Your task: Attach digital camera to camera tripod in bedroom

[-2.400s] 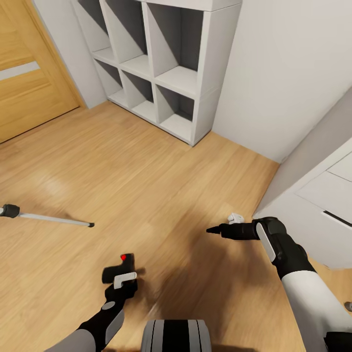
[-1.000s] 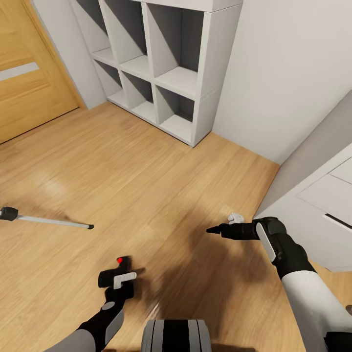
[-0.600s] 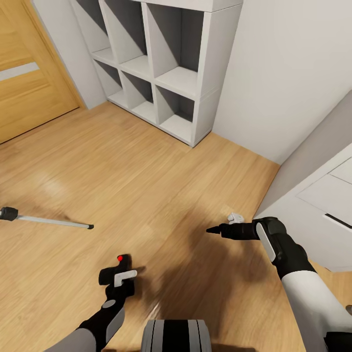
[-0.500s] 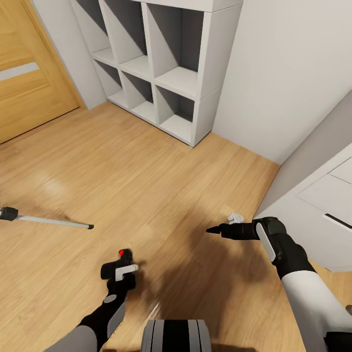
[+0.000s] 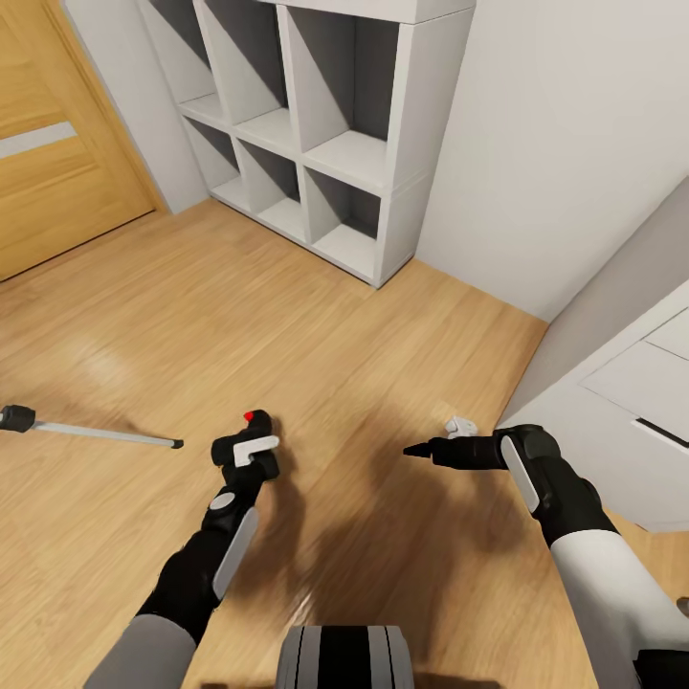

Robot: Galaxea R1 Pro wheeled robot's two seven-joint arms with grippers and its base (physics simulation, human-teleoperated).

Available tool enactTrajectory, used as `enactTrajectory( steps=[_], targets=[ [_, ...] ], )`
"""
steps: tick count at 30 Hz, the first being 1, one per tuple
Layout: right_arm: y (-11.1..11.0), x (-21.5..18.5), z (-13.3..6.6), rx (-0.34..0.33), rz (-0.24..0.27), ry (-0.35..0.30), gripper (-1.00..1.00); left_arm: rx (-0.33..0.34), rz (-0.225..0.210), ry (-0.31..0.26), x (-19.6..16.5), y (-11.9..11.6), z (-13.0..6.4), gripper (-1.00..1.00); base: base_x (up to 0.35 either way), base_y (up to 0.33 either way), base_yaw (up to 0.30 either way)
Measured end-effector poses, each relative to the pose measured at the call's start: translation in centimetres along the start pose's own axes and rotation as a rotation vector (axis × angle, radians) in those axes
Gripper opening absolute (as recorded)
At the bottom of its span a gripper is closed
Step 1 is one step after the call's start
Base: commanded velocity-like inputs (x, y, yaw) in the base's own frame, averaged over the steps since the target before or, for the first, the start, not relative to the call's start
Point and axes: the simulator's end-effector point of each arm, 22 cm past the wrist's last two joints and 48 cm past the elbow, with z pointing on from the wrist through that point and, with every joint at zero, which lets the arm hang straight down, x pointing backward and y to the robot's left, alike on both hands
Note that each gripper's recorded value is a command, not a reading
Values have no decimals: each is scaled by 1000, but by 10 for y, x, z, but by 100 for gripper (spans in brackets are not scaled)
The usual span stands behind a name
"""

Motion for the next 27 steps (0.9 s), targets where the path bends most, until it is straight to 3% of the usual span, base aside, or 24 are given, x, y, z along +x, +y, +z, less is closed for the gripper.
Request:
enactTrajectory(
  steps=[3, 9, 27],
  targets=[
    [1, 0, 0, -1, 0, -1, 100, 1, -7, -10, -17, -3, -21, -100, 0, 0, 0],
    [1, 0, 1, -1, -1, 1, 100, 15, -17, -2, -25, -14, -36, -100, 0, 0, 0],
    [2, 0, 1, -2, -2, 1, 100, 22, -21, 10, -23, -21, -40, -100, 0, 0, 0]
  ],
)
